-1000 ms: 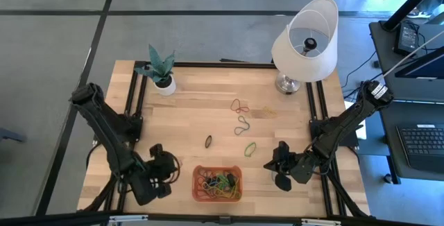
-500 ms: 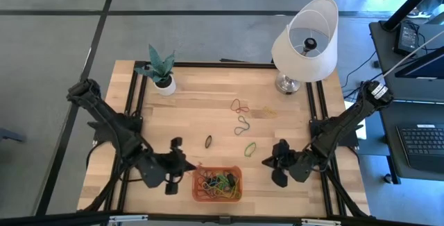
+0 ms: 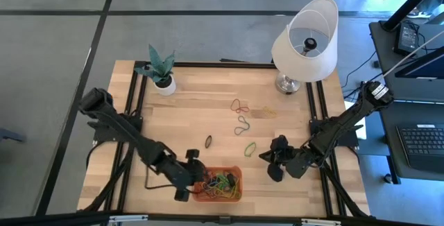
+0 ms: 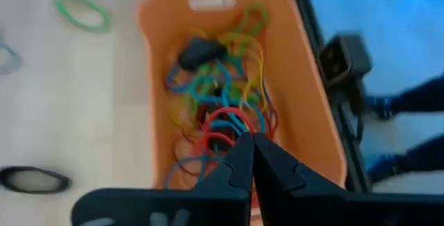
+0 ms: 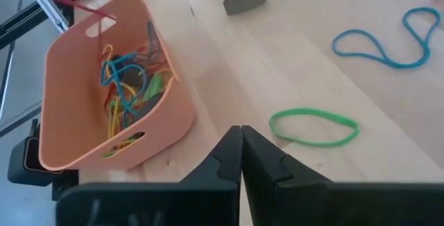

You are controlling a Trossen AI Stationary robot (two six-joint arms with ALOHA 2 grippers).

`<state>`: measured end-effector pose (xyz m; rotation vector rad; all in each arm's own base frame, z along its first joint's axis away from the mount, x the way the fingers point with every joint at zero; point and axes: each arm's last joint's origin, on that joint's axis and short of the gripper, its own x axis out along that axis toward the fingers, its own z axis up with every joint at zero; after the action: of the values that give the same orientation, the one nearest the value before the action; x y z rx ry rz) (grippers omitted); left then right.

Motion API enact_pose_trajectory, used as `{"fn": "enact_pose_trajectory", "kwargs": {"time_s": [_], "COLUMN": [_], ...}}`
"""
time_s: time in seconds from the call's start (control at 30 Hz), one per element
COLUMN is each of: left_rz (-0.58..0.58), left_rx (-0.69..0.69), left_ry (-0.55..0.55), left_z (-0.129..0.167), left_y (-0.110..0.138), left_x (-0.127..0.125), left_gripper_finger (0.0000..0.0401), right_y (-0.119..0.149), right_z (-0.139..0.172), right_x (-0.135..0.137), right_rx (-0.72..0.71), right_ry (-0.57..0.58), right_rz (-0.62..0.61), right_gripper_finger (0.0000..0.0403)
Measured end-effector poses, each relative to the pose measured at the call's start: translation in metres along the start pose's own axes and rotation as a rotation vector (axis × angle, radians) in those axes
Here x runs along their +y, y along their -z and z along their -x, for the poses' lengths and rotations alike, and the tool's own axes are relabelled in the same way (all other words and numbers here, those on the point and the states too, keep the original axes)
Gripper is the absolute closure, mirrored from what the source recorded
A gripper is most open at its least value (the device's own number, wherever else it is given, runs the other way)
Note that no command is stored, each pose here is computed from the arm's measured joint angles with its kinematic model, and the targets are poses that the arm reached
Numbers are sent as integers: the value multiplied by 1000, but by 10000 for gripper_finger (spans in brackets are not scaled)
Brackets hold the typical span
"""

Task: Pick and place rubber bands into bin
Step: Put the bottom red rubber band into the bin

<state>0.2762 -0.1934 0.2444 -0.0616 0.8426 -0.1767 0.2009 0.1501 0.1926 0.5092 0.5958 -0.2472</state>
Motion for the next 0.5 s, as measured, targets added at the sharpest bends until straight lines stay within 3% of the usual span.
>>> {"fn": "enact_pose_trajectory", "kwargs": {"time_s": [0.1, 0.23, 0.5], "left_rz": [7, 36, 95], "left_rx": [50, 14, -33], "left_ry": [31, 78, 102], "left_z": [-22, -43, -51], "left_y": [4, 0, -8], "left_x": [1, 2, 9], "left_gripper_finger": [399, 399, 371], "right_y": [0, 0, 0], "right_z": [0, 0, 0], "right_x": [0, 0, 0], "right_rx": [-1, -1, 0], "right_ry": [1, 1, 1], "right_rz": [4, 27, 42], "right_gripper_finger": [391, 391, 391]}}
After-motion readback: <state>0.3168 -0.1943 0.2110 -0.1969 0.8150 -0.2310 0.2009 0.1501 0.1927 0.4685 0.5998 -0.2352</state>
